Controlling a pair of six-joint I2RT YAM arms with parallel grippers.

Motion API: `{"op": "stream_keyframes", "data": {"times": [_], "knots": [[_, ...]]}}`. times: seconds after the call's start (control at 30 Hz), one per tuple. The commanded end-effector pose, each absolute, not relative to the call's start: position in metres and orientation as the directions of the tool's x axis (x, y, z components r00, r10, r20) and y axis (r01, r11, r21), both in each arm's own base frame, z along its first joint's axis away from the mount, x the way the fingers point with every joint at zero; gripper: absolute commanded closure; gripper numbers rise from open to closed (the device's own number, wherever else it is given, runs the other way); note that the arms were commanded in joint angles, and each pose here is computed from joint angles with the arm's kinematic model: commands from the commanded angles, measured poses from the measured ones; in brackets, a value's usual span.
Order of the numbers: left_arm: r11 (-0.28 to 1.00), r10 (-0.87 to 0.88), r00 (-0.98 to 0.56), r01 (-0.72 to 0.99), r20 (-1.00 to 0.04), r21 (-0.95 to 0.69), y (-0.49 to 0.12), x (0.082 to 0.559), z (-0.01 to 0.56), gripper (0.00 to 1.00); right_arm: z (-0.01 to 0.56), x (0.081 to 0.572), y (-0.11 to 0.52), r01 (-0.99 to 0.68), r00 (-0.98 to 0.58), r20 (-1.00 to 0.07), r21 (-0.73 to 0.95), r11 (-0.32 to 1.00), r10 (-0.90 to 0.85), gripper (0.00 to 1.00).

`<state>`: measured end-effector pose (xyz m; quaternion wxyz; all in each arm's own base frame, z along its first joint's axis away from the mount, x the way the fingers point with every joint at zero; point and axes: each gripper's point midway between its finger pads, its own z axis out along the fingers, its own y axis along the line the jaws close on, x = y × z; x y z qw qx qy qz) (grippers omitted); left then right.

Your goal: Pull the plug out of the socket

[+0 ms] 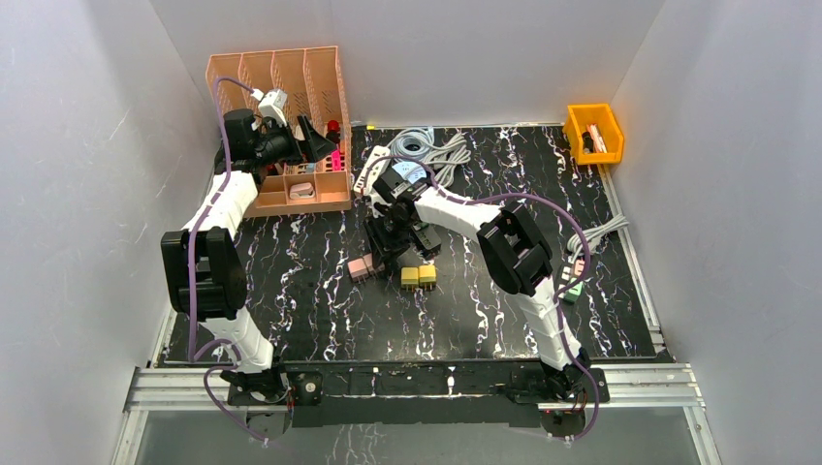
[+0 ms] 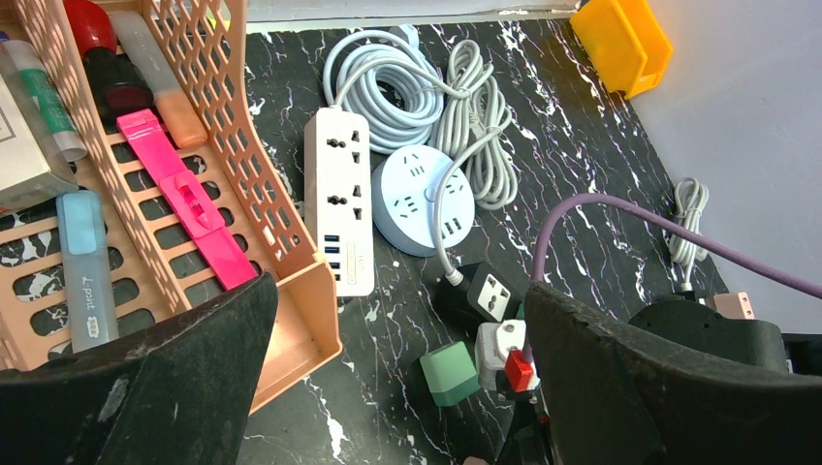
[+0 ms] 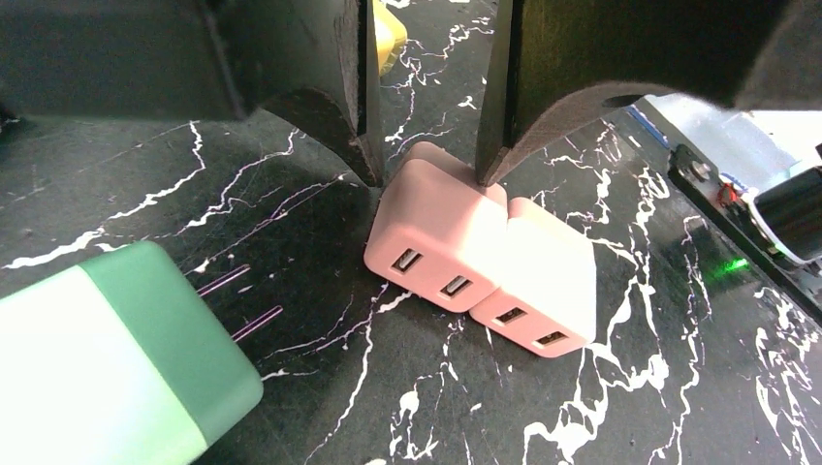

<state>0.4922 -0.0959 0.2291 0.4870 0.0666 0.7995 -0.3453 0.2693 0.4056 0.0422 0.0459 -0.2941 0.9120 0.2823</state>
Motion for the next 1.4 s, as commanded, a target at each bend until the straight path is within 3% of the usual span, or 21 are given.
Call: {"op": "stream_keyframes", "data": {"times": [0.0,0.53,0.67,0.83,0.9,0.97,1.1,1.2,1.27,1.33,1.37], "knots": [[0.755,-0.219,-0.446,0.486,-0.868,-0.440,-0.094,0.484,0.263,0.02,0.049,0.257,0.409,-0.518,-0.850,-0.218,0.513,0.684,-0.480,0.53],[0.763,-0.225,-0.432,0.479,-0.873,-0.434,-0.093,0.479,0.269,0.02,0.056,0.237,0.425,-0.553,-0.823,-0.224,0.525,0.647,-0.522,0.52],[0.767,-0.223,-0.428,0.478,-0.876,-0.429,-0.092,0.478,0.270,0.02,0.083,0.250,0.427,-0.590,-0.805,-0.300,0.497,0.636,-0.512,0.39],[0.769,-0.220,-0.426,0.478,-0.878,-0.425,-0.092,0.478,0.270,0.02,0.164,0.288,0.423,-0.664,-0.741,-0.517,0.473,0.580,-0.428,0.26],[0.769,-0.222,-0.424,0.478,-0.878,-0.425,-0.092,0.478,0.271,0.02,0.199,0.303,0.414,-0.698,-0.701,-0.592,0.456,0.552,-0.398,0.15],[0.768,-0.221,-0.424,0.479,-0.878,-0.425,-0.092,0.478,0.271,0.02,0.227,0.304,0.403,-0.734,-0.673,-0.619,0.491,0.470,-0.405,0.02],[0.766,-0.218,-0.423,0.484,-0.879,-0.423,-0.093,0.478,0.272,0.02,0.240,0.289,0.371,-0.750,-0.646,-0.557,0.590,0.299,-0.522,0.02],[0.759,-0.217,-0.425,0.493,-0.879,-0.425,-0.094,0.478,0.273,0.02,0.252,0.251,0.363,-0.757,-0.575,-0.584,0.645,0.103,-0.573,0.02],[0.754,-0.218,-0.427,0.498,-0.878,-0.429,-0.095,0.479,0.274,0.02,0.277,0.235,0.357,-0.761,-0.524,-0.670,0.646,-0.065,-0.526,0.02],[0.744,-0.222,-0.428,0.507,-0.876,-0.435,-0.097,0.478,0.276,0.02,0.329,0.231,0.345,-0.780,-0.482,-0.800,0.577,-0.241,-0.357,0.02],[0.742,-0.223,-0.426,0.509,-0.877,-0.436,-0.097,0.477,0.277,0.02,0.351,0.233,0.337,-0.810,-0.458,-0.846,0.523,-0.265,-0.273,0.02]]}}
